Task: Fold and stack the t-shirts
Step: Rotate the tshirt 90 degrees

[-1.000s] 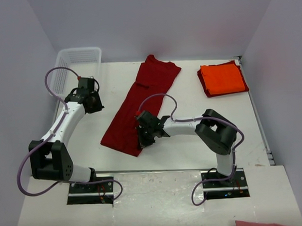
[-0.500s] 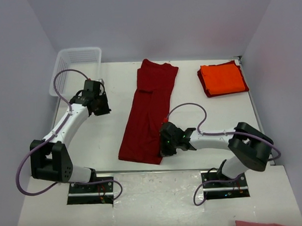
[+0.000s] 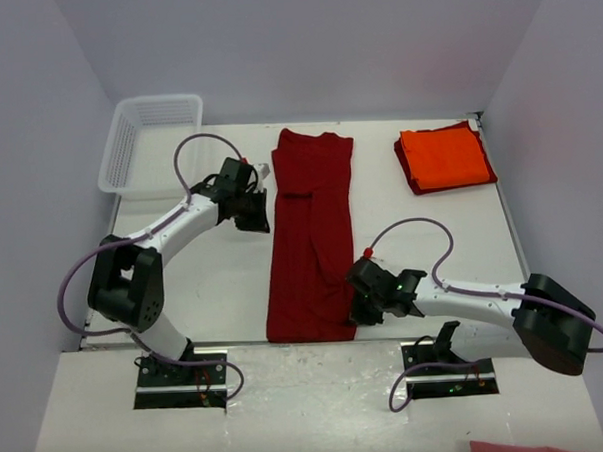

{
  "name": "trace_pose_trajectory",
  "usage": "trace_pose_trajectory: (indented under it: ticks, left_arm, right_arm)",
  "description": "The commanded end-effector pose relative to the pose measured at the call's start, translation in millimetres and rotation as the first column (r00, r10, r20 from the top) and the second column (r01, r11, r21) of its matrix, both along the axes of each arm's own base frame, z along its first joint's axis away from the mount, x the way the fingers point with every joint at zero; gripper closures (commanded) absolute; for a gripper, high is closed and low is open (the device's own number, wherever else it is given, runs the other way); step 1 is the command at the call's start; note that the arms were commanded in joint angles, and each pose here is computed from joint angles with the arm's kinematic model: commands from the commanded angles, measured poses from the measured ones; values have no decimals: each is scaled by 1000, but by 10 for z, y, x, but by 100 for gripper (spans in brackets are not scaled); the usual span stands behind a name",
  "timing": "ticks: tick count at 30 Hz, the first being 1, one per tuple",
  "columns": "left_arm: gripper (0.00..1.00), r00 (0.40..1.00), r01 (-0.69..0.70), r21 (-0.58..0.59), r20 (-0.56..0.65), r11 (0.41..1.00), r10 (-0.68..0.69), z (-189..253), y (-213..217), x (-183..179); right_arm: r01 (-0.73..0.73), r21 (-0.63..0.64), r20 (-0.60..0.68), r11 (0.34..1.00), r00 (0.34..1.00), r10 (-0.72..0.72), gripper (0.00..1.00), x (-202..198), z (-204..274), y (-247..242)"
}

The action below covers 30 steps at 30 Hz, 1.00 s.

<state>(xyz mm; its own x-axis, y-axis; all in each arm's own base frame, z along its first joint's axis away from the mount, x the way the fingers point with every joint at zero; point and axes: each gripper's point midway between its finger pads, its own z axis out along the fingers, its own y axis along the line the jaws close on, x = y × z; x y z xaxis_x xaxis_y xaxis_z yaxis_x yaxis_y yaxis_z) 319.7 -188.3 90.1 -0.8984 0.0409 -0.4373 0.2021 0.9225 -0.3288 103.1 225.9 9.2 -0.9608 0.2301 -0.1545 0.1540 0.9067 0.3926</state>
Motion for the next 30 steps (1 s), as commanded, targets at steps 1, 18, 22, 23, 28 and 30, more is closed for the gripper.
trace_pose_trajectory:
  ticks: [1, 18, 22, 23, 28, 30]
  left_arm:
    - [100, 984, 143, -124, 121, 982, -128, 324, -474, 310]
    - [100, 948, 300, -174, 164, 938, -273, 214, -1304, 1141]
    - [100, 933, 359, -244, 125, 901, -338, 88, -1541, 1140]
    - [100, 935, 356, -239, 93, 904, -343, -73, -1564, 1133]
    - [100, 940, 337, -207, 33, 918, -338, -462, -1658, 1193]
    - [100, 943, 331, -190, 36, 924, -330, -529, -1654, 1249]
  right_arm:
    - [54, -232, -31, 971, 998, -63, 100, -176, -171, -592]
    - [-1, -257, 140, 966, 989, 38, 100, 269, 356, -453]
    - [15, -227, 187, 974, 982, 29, 100, 265, 599, -528]
    - [18, -220, 196, 975, 980, 26, 100, 265, 649, -538]
    - [-14, -133, 213, 991, 976, 42, 100, 182, 888, -502]
    - [-46, -72, 235, 996, 970, 62, 100, 142, 1007, -437]
